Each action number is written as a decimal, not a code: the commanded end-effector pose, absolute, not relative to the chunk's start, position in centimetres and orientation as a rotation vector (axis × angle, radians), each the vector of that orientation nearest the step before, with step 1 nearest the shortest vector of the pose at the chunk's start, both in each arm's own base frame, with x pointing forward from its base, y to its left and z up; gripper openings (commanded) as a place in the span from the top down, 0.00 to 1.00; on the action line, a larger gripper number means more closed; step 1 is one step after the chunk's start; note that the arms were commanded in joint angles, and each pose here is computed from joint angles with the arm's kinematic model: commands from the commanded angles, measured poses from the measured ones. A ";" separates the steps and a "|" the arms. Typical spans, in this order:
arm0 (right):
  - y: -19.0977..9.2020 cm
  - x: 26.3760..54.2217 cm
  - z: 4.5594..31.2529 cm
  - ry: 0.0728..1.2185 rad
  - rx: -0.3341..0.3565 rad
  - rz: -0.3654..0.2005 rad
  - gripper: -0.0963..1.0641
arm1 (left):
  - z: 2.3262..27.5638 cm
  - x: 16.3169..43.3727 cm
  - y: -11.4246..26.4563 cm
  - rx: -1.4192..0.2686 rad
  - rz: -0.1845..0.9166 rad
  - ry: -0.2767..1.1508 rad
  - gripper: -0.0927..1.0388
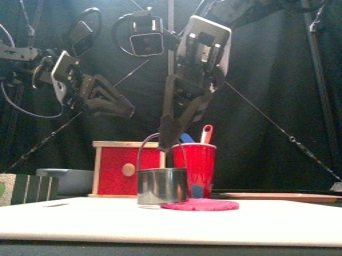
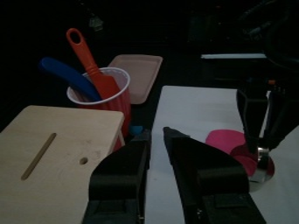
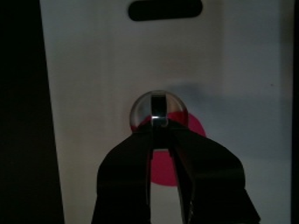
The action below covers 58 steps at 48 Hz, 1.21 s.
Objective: Get the cutter from the drawer then cut the dough then place the extra dough in the bowl
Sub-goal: Cut the dough
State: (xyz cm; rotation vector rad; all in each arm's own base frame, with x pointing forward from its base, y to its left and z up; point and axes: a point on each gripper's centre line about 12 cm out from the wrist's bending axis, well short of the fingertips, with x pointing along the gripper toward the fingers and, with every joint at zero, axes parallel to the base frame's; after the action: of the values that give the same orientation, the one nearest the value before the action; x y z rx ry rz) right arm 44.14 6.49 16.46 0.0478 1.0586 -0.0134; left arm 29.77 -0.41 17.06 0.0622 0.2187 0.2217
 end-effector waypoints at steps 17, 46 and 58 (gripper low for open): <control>6.1 42.3 20.4 1.016 0.052 -0.015 0.50 | 17.4 30.0 -0.4 0.060 0.225 0.205 0.37; 5.9 41.5 17.3 1.015 0.053 -0.005 0.50 | 17.4 30.0 -0.2 0.051 0.235 0.208 0.37; 5.8 40.8 16.5 1.035 0.049 -0.006 0.49 | 17.5 30.0 -0.3 0.056 0.231 0.206 0.37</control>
State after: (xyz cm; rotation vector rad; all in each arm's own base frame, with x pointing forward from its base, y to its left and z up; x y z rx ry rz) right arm 40.84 6.01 15.86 0.0453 1.0535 -0.0040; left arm 29.70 -0.28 16.95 0.0568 0.2257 0.2305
